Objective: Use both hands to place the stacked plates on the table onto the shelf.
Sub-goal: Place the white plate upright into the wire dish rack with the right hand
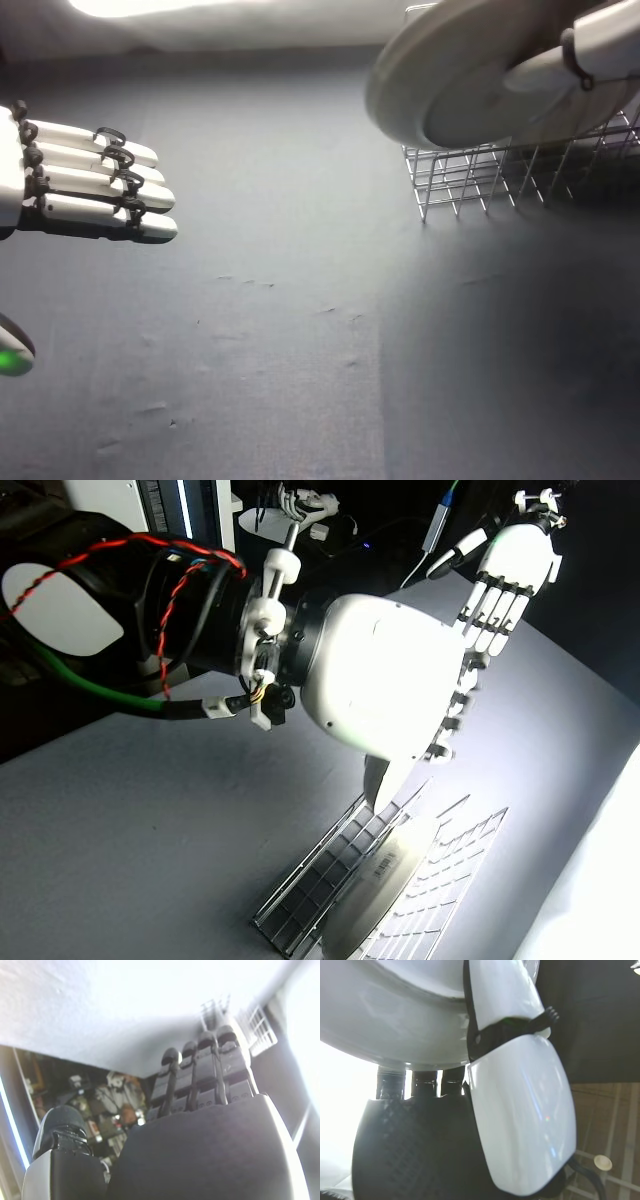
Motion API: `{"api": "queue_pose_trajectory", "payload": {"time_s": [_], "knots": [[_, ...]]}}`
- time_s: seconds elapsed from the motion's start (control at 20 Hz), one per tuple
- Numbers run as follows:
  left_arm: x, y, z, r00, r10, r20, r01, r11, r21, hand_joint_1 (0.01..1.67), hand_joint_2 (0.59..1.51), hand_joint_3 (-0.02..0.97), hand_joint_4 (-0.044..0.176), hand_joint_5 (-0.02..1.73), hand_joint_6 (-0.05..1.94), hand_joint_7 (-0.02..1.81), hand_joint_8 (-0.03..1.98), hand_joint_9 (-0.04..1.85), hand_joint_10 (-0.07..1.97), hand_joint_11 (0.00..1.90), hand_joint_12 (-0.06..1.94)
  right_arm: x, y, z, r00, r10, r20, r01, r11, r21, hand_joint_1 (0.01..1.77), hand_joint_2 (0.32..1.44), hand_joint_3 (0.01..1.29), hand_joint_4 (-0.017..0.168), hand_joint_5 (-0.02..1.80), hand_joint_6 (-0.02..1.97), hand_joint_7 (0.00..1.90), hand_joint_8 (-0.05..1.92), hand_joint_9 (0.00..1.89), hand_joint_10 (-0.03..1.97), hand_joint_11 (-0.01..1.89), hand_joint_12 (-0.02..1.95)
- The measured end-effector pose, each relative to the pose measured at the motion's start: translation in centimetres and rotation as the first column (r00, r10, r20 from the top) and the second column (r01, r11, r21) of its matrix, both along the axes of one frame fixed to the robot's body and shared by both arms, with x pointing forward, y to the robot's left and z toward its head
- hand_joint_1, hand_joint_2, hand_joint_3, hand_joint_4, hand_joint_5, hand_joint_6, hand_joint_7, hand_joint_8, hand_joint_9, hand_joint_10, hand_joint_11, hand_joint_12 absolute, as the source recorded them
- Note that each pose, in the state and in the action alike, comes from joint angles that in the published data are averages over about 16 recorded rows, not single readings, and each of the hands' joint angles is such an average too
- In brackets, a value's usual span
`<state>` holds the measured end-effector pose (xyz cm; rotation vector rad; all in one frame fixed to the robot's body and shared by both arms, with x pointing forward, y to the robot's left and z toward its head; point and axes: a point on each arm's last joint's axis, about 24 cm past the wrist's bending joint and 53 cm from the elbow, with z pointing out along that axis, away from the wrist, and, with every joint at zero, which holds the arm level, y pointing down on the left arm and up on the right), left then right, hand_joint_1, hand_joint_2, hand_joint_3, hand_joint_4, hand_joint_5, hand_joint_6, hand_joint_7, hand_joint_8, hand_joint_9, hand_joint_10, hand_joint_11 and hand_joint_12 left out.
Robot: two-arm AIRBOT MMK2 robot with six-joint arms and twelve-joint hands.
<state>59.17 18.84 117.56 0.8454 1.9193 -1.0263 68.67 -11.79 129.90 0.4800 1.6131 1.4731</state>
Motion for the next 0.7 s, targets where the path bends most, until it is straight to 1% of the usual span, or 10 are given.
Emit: {"api": "queue_pose_trajectory", "payload": {"time_s": [0.25,0.5,0.7], "knots": [[-0.3,-0.4,0.1,0.9999,-0.013,0.000,0.013,0.9999,-0.001,0.01,1.041,0.019,0.005,0.04,0.02,0.01,0.00,0.02,0.01,0.02,0.02,0.7,-1.6,-1.6,0.999,-0.032,-0.010,0.032,0.999,-0.041,1.49,0.97,0.01,-0.004,0.94,0.87,1.04,0.77,1.04,0.86,0.83,1.52],[-0.4,-0.6,0.1,0.9998,-0.020,-0.001,0.020,0.9998,0.000,0.01,1.035,0.020,0.005,0.04,0.02,0.02,0.00,0.02,0.01,0.02,0.02,1.0,-2.7,-3.5,0.999,-0.046,-0.010,0.044,0.995,-0.093,1.49,0.97,0.01,-0.004,0.96,0.86,1.04,0.75,1.03,0.85,0.83,1.51],[-0.5,-0.7,0.1,0.9997,-0.024,0.001,0.024,0.9997,0.002,0.01,1.031,0.020,0.005,0.04,0.02,0.02,0.00,0.02,0.01,0.01,0.02,0.9,-3.1,-4.8,0.999,-0.041,-0.001,0.040,0.990,-0.134,1.48,0.98,0.01,-0.004,0.95,0.88,1.03,0.74,1.01,0.88,0.82,1.39]]}}
